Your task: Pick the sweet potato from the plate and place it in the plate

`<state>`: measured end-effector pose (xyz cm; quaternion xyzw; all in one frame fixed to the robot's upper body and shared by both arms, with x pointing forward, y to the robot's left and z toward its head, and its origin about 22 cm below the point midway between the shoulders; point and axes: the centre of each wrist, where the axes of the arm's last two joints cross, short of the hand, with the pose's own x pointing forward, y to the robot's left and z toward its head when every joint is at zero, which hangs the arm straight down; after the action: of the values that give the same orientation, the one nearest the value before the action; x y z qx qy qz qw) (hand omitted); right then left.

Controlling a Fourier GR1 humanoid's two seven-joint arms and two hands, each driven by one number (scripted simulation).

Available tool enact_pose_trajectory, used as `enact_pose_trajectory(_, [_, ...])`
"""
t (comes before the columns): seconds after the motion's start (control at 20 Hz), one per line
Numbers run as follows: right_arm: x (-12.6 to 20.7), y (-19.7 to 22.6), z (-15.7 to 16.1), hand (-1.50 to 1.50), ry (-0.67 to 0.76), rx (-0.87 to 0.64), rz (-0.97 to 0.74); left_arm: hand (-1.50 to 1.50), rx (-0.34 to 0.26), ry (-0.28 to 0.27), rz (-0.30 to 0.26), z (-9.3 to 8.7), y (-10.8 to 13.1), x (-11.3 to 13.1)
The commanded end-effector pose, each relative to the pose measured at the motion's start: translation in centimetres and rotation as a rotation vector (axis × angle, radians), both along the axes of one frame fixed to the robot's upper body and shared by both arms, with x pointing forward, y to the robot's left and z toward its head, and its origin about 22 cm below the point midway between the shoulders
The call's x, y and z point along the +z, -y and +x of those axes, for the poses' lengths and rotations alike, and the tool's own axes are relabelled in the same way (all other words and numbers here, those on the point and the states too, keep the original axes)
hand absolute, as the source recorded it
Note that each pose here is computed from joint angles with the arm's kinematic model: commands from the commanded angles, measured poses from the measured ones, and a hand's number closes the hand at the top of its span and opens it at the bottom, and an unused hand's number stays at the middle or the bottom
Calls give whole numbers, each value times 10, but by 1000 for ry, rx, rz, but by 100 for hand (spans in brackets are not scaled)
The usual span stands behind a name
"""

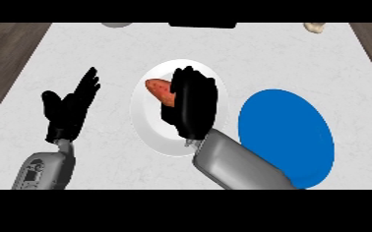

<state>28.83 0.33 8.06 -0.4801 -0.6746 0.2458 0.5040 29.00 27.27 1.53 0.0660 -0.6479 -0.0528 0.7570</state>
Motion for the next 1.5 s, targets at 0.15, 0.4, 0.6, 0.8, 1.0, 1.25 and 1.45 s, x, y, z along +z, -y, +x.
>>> enact_pose_trajectory(0.15, [-38,9,9,150,-204,-135,11,0,17,4,18,3,9,2])
enact_pose_trajectory(0.4, [-56,33,20,-150,-348,-124,214,0,11,1,21,-5,-8,2])
enact_pose_trajectory(0.6, [-52,28,18,-150,-317,25,194,0,36,-15,2,-6,-14,3])
enact_pose_trajectory(0.8, [-56,31,19,-150,-119,79,196,0,35,-1,11,-9,-25,14])
enact_pose_trajectory(1.0, [-8,9,7,-150,76,263,342,0,30,1,-14,-5,-10,9])
enact_pose_trajectory(1.25, [17,11,-12,-150,72,267,555,0,54,-9,4,-11,-22,-3])
enact_pose_trajectory(1.45, [17,16,-27,-150,-55,251,770,0,25,-14,-12,6,-14,10])
